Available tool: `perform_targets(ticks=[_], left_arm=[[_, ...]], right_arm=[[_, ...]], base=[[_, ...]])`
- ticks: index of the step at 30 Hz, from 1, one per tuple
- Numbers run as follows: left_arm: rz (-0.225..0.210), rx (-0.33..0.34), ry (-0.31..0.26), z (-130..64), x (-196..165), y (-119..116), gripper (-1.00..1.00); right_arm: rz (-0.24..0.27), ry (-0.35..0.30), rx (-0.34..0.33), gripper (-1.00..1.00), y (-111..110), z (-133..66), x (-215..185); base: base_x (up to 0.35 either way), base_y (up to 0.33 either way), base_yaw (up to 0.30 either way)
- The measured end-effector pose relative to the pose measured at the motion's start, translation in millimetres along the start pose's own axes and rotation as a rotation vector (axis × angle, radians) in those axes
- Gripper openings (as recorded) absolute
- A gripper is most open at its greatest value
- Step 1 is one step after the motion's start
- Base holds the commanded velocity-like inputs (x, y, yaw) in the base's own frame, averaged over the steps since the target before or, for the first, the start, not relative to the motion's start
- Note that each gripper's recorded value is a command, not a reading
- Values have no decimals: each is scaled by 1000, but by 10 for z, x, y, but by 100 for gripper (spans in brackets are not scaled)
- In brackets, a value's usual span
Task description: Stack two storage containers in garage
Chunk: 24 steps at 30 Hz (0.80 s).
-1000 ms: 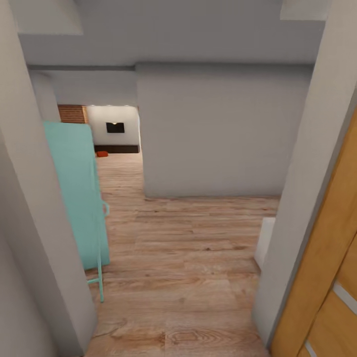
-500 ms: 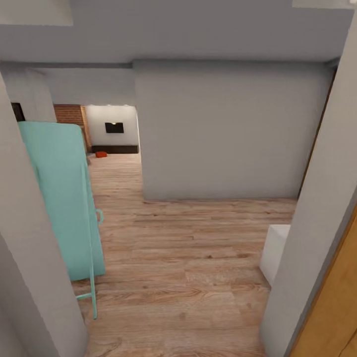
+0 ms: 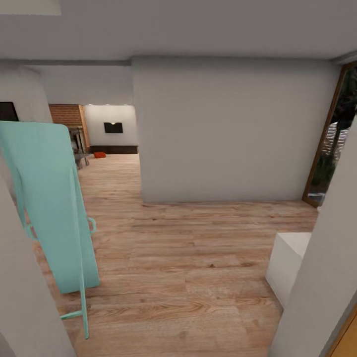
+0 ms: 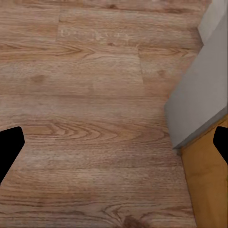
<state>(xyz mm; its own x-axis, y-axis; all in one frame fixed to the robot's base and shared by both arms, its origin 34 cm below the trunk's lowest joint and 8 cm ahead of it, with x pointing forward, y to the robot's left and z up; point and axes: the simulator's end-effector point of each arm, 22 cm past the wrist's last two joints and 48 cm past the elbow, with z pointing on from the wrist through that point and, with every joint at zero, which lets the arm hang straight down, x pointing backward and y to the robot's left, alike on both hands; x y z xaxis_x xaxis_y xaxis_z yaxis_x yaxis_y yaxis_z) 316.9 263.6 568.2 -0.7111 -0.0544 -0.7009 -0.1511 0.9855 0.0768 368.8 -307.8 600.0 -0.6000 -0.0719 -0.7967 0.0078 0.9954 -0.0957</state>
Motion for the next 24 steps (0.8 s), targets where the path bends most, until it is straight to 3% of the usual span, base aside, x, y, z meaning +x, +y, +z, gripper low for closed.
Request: perform_targets(ticks=[24], left_arm=[[-1,-4,5,-2,10,-7,100]], right_arm=[[-2,1,-4,100,10,0,3]], base=[[325,0,0]])
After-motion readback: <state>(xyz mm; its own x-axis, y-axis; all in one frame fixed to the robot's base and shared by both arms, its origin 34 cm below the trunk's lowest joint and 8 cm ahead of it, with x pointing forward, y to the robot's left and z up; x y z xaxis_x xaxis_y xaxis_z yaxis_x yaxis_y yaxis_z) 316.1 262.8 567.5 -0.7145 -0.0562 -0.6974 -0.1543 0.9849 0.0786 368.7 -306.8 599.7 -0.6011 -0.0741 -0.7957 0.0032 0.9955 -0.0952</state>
